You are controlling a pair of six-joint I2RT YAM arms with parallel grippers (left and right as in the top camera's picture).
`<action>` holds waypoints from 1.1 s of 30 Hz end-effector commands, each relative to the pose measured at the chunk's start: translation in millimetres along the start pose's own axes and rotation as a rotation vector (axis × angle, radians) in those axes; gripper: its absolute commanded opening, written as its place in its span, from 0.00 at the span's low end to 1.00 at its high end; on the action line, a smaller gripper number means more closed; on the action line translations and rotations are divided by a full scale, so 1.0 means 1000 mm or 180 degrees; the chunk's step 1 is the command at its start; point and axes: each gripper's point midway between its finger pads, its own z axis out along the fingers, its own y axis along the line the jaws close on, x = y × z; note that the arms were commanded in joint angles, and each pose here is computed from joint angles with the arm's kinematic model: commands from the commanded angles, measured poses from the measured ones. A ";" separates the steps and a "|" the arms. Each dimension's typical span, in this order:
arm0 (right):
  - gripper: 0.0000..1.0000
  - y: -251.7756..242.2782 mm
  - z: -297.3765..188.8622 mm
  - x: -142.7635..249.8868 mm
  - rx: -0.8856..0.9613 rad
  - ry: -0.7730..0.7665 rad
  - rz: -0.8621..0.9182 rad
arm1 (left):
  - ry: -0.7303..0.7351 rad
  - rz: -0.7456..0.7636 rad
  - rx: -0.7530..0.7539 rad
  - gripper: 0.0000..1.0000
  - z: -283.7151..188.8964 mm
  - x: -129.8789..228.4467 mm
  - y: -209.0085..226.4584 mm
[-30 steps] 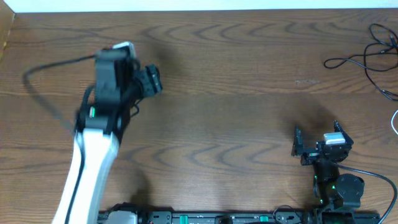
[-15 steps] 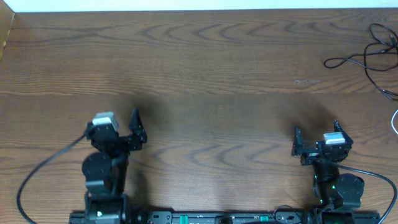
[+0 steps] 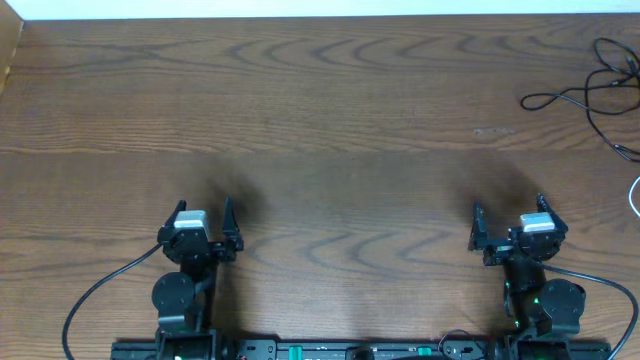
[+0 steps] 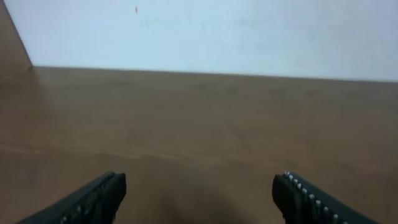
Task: Untangle cables
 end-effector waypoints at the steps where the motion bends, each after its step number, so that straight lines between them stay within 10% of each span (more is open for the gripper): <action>1: 0.99 0.003 0.000 0.000 -0.0045 -0.0006 0.0013 | 0.0059 0.0116 -0.0033 0.81 -0.002 0.006 0.002; 33: 0.99 0.003 0.000 0.000 -0.0046 -0.0005 0.0013 | 0.0095 0.0136 -0.0063 0.81 -0.004 0.010 0.004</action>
